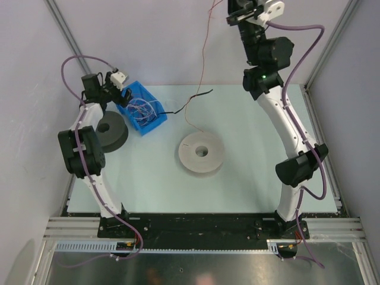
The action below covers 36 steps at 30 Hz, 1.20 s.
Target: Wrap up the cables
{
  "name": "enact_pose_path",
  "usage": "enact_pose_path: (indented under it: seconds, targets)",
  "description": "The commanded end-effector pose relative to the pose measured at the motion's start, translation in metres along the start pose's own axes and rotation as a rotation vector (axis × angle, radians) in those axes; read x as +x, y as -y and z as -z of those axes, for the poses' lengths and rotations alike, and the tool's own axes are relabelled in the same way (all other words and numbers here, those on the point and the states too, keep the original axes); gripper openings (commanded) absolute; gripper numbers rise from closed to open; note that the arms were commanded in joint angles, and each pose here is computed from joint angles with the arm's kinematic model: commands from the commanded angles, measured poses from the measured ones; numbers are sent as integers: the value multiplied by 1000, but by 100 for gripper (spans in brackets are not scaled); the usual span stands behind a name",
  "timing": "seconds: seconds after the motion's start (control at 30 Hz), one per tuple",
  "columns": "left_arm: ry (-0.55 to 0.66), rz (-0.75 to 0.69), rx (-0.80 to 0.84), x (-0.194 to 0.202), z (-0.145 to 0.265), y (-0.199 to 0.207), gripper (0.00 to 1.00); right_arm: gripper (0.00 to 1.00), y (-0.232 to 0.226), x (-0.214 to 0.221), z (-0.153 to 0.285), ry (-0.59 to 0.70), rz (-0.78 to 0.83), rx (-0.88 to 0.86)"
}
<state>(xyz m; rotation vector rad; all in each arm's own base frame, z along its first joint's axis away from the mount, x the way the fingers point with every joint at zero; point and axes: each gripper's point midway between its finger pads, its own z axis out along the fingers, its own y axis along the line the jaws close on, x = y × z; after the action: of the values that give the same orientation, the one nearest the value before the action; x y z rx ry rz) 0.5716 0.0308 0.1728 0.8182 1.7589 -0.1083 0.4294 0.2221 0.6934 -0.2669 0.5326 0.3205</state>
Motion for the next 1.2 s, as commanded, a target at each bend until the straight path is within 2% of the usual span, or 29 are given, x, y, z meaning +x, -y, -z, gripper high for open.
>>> enact_pose_path:
  seconds: [0.0, 0.13, 0.33, 0.53, 0.8, 0.83, 0.9, 1.03, 1.07, 1.17]
  targets:
    - [177, -126, 75, -73, 37, 16, 86, 0, -19, -31, -4, 78, 4, -38]
    - [220, -161, 146, -87, 49, 41, 91, 0, -27, -29, -5, 79, 1, -49]
    - [221, -245, 313, -86, 46, 120, 92, 0, -31, -27, -6, 81, 1, -51]
    - [206, -302, 444, -93, 10, 189, 92, 0, -30, -29, -7, 87, 5, -44]
    - [180, -295, 519, -99, -37, 228, 85, 0, -27, -33, -7, 91, 14, -36]
    - [176, -299, 520, -99, -41, 230, 80, 0, -26, -34, -7, 93, 15, -34]
    - [165, -300, 515, -99, -47, 231, 63, 0, -23, -35, -7, 96, 19, -28]
    - [139, -263, 474, -93, -48, 213, 17, 0, -12, -40, -7, 102, 36, -4]
    - [123, -254, 449, -88, -47, 203, 9, 0, -7, -43, -7, 106, 43, 3]
    - [70, -215, 359, -69, -42, 163, 1, 0, 8, -53, -6, 124, 68, 31]
